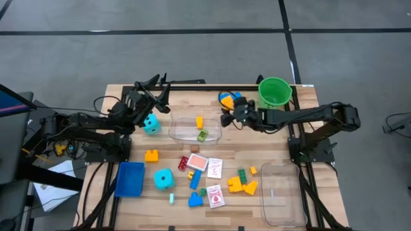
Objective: Pick & Place Toys
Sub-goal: Put the yellow game piece into the top transparent bin
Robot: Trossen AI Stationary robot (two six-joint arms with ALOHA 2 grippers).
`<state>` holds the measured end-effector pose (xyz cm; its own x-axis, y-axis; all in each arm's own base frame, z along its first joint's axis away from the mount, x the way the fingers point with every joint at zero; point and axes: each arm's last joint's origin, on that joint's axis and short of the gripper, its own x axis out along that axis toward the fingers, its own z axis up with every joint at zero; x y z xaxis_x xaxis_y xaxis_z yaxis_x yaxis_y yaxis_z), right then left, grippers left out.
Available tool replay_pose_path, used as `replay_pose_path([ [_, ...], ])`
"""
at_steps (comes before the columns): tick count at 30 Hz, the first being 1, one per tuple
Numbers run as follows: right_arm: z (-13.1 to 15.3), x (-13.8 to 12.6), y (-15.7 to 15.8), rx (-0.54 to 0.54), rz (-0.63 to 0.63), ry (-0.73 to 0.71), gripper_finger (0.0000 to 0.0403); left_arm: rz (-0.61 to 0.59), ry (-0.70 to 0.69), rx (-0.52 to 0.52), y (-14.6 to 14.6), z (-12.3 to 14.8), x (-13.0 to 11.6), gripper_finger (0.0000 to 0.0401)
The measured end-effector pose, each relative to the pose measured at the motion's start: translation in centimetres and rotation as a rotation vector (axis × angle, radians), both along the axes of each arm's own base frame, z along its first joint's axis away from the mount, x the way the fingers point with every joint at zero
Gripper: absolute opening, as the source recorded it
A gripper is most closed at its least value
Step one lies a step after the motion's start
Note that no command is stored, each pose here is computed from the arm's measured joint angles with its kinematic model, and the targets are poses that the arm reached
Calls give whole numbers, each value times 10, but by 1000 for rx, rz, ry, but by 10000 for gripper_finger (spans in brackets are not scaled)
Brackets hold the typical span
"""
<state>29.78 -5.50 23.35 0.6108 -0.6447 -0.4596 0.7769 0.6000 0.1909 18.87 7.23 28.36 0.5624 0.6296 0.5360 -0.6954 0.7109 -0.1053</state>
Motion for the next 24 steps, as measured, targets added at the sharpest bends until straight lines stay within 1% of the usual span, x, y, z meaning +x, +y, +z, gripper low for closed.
replay_pose_path([
  [5,-3,19,-4,19,218,-92,260,10,30,6,0,-1,1,315],
  [10,-14,34,-2,27,334,-140,260,11,34,5,0,-2,1,315],
  [12,-18,39,0,29,365,-159,260,11,34,5,0,-2,1,315],
  [16,-26,43,7,11,408,-123,260,11,34,5,0,-2,1,315],
  [24,-26,44,16,-47,466,-77,260,11,34,5,0,-2,1,315],
])
